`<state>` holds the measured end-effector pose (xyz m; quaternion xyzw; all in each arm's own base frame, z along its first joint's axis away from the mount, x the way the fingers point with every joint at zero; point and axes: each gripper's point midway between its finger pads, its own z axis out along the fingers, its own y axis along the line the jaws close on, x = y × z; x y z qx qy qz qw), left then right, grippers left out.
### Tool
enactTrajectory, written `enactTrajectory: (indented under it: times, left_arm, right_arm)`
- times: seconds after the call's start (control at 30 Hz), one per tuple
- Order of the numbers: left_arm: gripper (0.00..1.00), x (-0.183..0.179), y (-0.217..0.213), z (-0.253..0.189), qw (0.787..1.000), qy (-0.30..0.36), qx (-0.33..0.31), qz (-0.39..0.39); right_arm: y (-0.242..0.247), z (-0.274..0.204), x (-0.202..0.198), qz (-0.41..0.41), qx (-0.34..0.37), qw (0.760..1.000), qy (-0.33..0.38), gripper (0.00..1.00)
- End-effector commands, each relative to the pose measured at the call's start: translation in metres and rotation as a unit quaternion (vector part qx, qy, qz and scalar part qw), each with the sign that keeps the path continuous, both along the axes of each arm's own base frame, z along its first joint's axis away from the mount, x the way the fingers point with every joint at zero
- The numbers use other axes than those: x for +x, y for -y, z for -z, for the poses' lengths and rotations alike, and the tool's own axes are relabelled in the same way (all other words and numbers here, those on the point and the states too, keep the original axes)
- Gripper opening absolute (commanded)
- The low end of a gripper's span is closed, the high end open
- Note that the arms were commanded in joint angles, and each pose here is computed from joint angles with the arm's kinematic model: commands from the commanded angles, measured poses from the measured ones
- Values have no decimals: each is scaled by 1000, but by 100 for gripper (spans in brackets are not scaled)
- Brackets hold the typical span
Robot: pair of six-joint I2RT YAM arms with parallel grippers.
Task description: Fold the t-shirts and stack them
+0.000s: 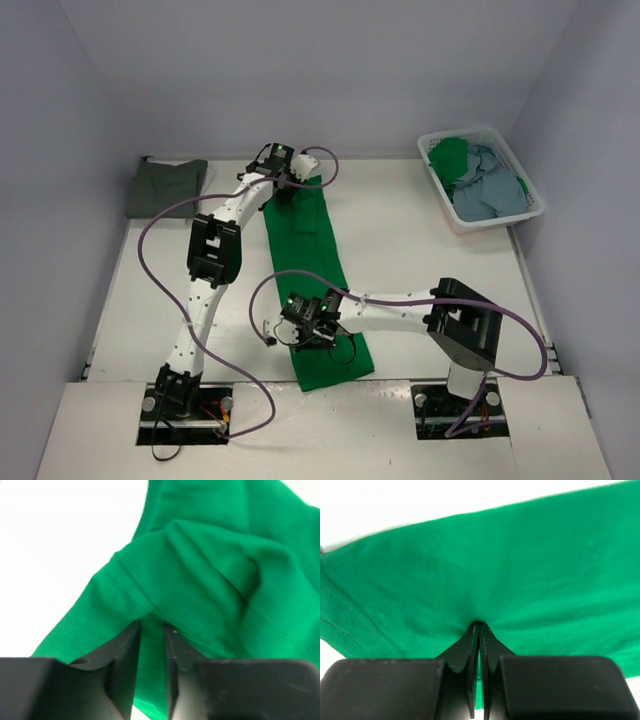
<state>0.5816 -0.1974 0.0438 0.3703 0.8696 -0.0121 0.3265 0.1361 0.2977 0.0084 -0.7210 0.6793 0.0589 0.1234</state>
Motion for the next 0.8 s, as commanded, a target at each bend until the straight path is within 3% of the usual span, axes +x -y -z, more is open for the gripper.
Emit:
enactTrajectory:
  times: [0.0,0.03,0.07,0.3,0.47,0.67,0.7,0.77]
  left_arm:
    - [27,12,9,-28,999,44,16,-3]
    - [38,13,14,-30,998,52,20,-2]
    - [41,15,15,-33,998,61,26,-8]
    - [54,32,13,-89,989,135,10,-62]
    - [62,31,8,-157,979,186,-8,-78]
    - [73,2,-11,-257,965,250,-16,-80]
    - [83,-11,-17,-281,961,264,-21,-79]
    - [83,-34,-23,-295,966,252,-13,-62]
  right_arm:
    - [-4,-1,-28,-4,3,999,-52,0]
    - [-5,-2,-26,-3,5,999,-47,0]
    - [-6,-4,-21,-2,7,999,-34,1]
    - [-17,-34,4,4,54,998,10,16]
    - [-19,-75,36,22,103,993,55,26]
    - [-10,-147,91,74,182,973,119,36]
    - [-7,-161,96,81,195,968,134,36]
    - [2,-177,107,99,203,961,163,36]
